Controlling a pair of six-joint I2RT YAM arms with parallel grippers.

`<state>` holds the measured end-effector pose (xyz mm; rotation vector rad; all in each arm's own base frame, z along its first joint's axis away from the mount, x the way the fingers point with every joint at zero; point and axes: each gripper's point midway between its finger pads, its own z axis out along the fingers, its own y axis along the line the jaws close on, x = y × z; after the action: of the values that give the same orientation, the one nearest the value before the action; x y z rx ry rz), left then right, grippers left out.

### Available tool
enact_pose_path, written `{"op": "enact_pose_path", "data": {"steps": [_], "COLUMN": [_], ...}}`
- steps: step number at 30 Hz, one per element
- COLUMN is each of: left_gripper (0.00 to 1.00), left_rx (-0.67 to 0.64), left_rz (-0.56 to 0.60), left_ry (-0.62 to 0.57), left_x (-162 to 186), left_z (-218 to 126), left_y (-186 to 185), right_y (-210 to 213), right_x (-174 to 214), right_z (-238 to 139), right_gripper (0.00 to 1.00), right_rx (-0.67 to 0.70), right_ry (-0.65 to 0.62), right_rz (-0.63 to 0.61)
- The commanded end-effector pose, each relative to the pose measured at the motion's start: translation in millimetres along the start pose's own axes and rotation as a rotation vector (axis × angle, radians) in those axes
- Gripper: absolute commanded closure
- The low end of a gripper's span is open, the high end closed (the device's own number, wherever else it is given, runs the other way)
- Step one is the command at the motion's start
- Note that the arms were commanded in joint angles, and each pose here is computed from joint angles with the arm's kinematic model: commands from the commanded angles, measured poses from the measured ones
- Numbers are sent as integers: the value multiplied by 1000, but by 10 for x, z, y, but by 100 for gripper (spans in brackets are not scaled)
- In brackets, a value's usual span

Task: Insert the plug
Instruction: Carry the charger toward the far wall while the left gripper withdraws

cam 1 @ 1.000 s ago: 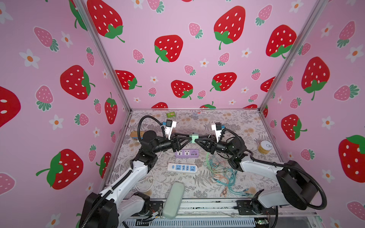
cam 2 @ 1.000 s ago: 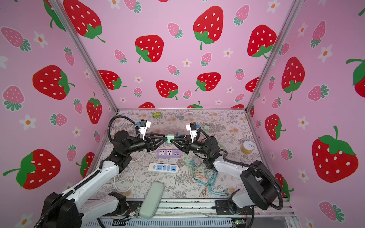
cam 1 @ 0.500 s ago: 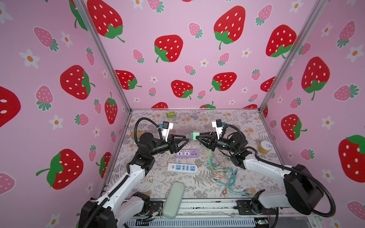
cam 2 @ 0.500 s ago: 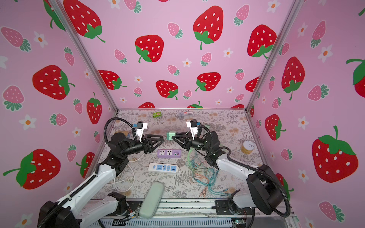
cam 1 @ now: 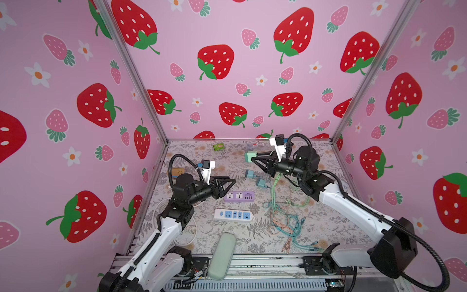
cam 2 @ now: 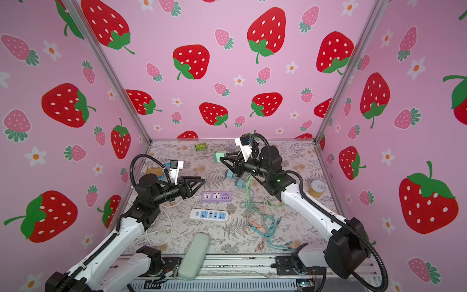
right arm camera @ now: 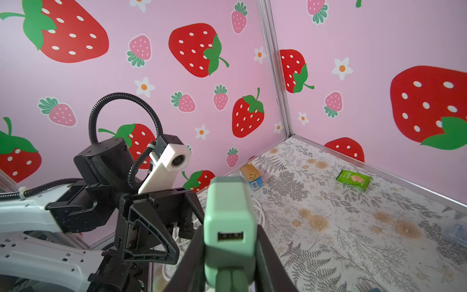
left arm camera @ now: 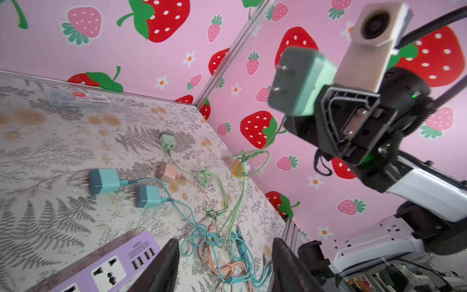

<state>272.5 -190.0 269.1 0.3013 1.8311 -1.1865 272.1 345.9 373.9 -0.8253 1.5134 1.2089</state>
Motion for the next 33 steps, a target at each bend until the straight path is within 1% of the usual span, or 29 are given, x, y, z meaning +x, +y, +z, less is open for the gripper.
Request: {"op": "enact_pose_path", "data": {"steps": [1, 5, 11, 17, 22, 28, 33], "left_gripper": [39, 39, 39, 39, 39, 39, 39], "left_rx": [-139, -185, -319, -379, -409, -427, -443], "left_rz": [-26, -57, -108, -160, -191, -208, -217], "left_ry": [-5, -6, 5, 8, 13, 28, 36], "left_x": [65, 121, 194, 250, 305, 401, 473], "left_z": [-49, -65, -137, -190, -224, -249, -264], "left_y": [291, 425, 700, 859, 933, 988, 1048], "right_y": [-120, -139, -150, -341, -554, -767, -827], "right_x": [-84, -262, -518, -664, -704, -655, -551], "right_z": [22, 55, 117, 295, 539, 835, 1097], "right_gripper": [89, 89, 89, 89, 89, 89, 89], "right_rx": [41, 48, 47, 58, 68, 54, 52], "right_ry": [42, 49, 31, 17, 15, 23, 56], "right_rz": [-49, -80, -138, -173, -193, -168, -165]}}
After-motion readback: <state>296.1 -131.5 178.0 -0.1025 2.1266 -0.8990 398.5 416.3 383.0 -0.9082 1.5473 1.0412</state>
